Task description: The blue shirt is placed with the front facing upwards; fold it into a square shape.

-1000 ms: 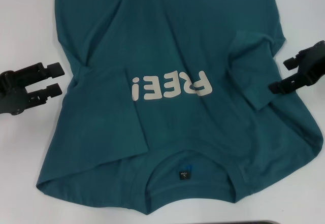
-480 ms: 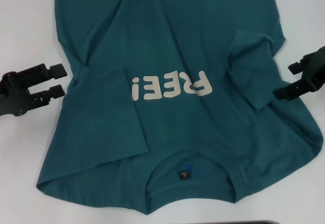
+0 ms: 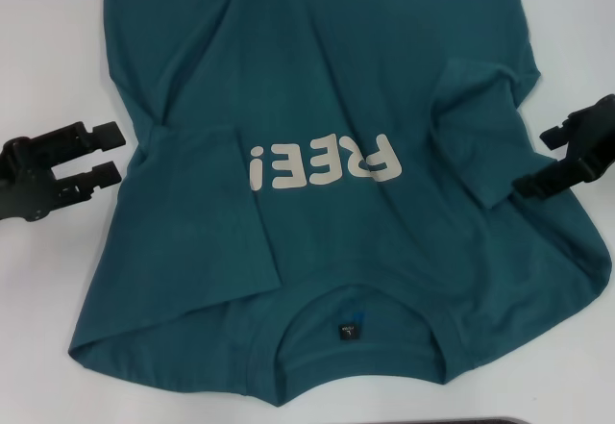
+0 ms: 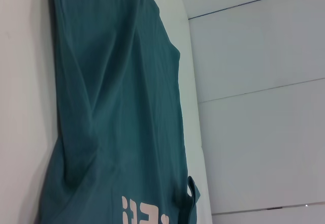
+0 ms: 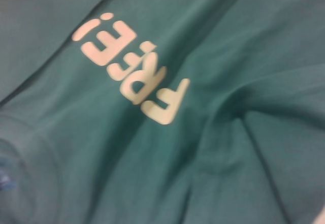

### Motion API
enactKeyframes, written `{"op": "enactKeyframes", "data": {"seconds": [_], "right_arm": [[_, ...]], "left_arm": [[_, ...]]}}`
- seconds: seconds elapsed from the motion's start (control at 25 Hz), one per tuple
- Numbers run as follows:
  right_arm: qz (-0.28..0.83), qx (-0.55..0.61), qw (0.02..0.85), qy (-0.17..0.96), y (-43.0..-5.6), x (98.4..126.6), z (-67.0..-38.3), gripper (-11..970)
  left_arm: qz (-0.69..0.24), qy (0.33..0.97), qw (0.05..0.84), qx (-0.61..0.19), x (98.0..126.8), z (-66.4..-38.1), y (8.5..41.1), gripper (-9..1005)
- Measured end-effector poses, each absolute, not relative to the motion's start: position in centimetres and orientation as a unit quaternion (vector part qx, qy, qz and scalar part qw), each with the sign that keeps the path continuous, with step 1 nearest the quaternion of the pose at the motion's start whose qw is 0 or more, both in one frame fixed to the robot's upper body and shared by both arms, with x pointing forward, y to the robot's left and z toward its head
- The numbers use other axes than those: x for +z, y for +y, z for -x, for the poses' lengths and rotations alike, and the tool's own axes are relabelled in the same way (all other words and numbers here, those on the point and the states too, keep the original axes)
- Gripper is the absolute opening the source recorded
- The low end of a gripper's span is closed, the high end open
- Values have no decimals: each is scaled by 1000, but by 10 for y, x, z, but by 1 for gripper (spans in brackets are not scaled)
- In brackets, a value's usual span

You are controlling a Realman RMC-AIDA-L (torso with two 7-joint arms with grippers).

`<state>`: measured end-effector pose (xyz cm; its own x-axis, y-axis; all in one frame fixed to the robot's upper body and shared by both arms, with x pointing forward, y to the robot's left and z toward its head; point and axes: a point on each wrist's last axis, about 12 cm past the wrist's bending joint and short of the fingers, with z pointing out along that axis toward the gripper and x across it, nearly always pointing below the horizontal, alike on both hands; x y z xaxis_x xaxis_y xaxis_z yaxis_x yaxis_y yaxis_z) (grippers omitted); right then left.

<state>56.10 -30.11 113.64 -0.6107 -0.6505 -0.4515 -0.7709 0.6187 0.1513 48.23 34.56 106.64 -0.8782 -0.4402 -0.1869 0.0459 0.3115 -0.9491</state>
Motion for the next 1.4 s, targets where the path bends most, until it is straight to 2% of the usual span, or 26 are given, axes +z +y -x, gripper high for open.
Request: {"op": "enactKeyframes", "data": {"seconds": [0.48,0.84,1.4], "right_arm": [[424,180,144,876,-273,1117,-564,916],[432,195,144,869,-266,1118,-564,916],[387,163,180,890,-296,1132,-565,915]], "left_arm": [[124,782,213,-573,1067,-483,345,771],[126,782,213,-572,1065,-482,346,768],[127,782,213,-572,1065,-481,345,764]]}}
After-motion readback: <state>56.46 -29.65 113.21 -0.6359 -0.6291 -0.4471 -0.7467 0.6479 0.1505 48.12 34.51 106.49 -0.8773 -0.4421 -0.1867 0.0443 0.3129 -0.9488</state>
